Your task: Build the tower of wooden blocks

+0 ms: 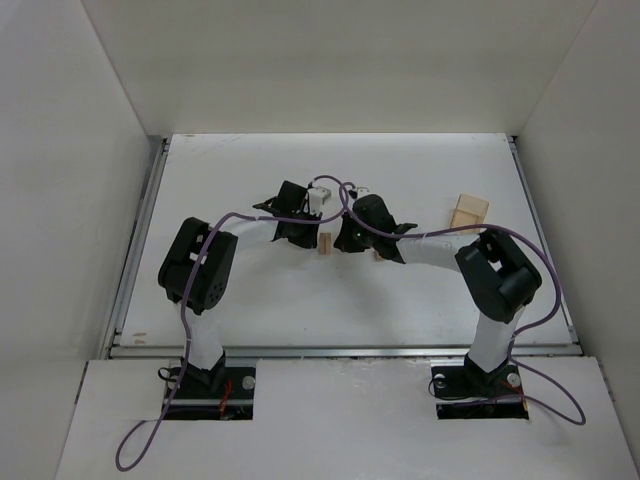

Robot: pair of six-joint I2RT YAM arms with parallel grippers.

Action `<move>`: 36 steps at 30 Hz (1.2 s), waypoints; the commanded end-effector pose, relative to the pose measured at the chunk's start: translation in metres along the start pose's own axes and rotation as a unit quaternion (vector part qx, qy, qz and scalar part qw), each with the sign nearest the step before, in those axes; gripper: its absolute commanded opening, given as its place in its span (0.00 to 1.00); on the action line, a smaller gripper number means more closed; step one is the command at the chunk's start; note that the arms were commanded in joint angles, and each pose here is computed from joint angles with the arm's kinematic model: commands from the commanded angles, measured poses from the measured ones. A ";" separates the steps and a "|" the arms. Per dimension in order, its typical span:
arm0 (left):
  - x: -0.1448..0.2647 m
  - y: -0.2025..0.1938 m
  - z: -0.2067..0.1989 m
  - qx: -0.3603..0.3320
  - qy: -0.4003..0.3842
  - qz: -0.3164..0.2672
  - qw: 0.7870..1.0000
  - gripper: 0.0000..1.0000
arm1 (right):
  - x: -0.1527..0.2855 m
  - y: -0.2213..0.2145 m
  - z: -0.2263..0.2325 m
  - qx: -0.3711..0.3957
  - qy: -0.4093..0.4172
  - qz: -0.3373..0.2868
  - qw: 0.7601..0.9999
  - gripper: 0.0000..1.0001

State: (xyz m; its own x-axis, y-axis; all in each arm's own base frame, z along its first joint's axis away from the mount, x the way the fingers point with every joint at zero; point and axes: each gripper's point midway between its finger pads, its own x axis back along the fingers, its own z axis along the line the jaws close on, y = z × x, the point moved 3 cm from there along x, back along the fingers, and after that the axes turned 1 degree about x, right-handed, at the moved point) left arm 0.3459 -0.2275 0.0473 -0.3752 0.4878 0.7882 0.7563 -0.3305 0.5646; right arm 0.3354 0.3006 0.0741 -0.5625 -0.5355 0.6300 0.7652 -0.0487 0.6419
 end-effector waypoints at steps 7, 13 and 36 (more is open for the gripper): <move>0.003 -0.005 -0.009 -0.005 -0.027 0.005 1.000 0.03 | 0.001 0.016 0.020 0.011 0.037 -0.022 0.999 0.00; 0.003 -0.006 -0.012 0.000 -0.036 0.006 0.999 0.03 | 0.001 0.016 0.020 0.011 0.037 -0.022 0.999 0.00; 0.004 -0.002 -0.014 -0.002 -0.041 0.002 0.999 0.05 | -0.001 0.016 0.025 0.014 0.038 -0.021 0.999 0.00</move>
State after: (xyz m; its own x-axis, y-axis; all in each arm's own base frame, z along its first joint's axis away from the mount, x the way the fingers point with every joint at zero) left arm 0.3384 -0.2333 0.0473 -0.3333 0.5326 0.7780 0.7617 -0.3342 0.5551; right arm 0.3297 0.3095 0.0778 -0.5360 -0.5716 0.6213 0.7714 -0.0327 0.6355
